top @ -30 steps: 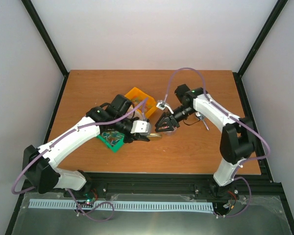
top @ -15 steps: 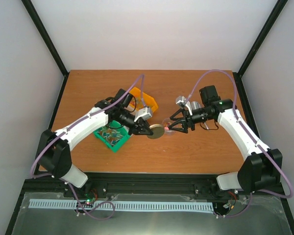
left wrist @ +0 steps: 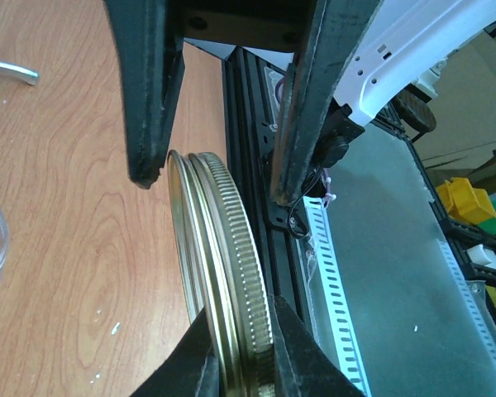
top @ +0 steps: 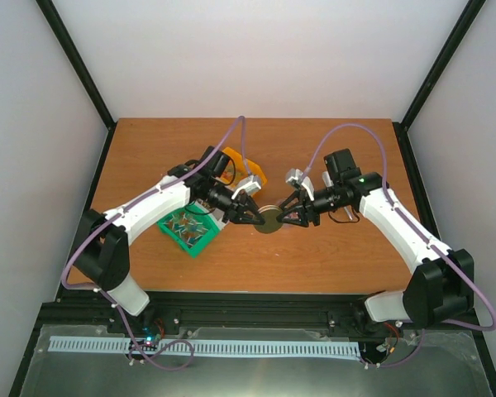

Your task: Pack the candies

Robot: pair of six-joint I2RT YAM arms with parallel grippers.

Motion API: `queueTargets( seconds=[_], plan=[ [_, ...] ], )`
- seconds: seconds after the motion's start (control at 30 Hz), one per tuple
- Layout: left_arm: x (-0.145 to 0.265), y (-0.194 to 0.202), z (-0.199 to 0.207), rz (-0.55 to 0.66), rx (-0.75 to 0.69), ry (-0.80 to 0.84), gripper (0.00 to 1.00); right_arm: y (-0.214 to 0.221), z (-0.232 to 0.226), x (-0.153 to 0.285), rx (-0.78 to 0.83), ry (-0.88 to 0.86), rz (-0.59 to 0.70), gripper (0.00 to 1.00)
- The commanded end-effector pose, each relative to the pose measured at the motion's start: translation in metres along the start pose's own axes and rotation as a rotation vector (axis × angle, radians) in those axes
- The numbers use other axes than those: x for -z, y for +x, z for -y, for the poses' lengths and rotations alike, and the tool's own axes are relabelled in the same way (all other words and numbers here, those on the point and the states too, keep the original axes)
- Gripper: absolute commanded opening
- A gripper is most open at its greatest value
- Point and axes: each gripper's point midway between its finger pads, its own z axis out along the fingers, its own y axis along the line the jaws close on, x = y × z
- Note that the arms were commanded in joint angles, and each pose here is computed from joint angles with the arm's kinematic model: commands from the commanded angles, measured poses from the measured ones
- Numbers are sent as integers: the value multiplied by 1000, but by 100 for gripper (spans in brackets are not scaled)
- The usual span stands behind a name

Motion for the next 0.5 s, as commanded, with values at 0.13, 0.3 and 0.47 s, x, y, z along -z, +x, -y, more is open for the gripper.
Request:
queueTargets(
  seconds=[0.13,0.3,0.47],
  plan=[
    [1,-22,4,48,8,56,3,-2,-7,-3,-12,-48,21,24],
    [1,-23,0,44,22,42,5,-4,-8,-3,-36,-65,22,12],
    [11,-31,-15,26,-16,-89,51,-15,4,7,-113,-69,65,6]
  ],
)
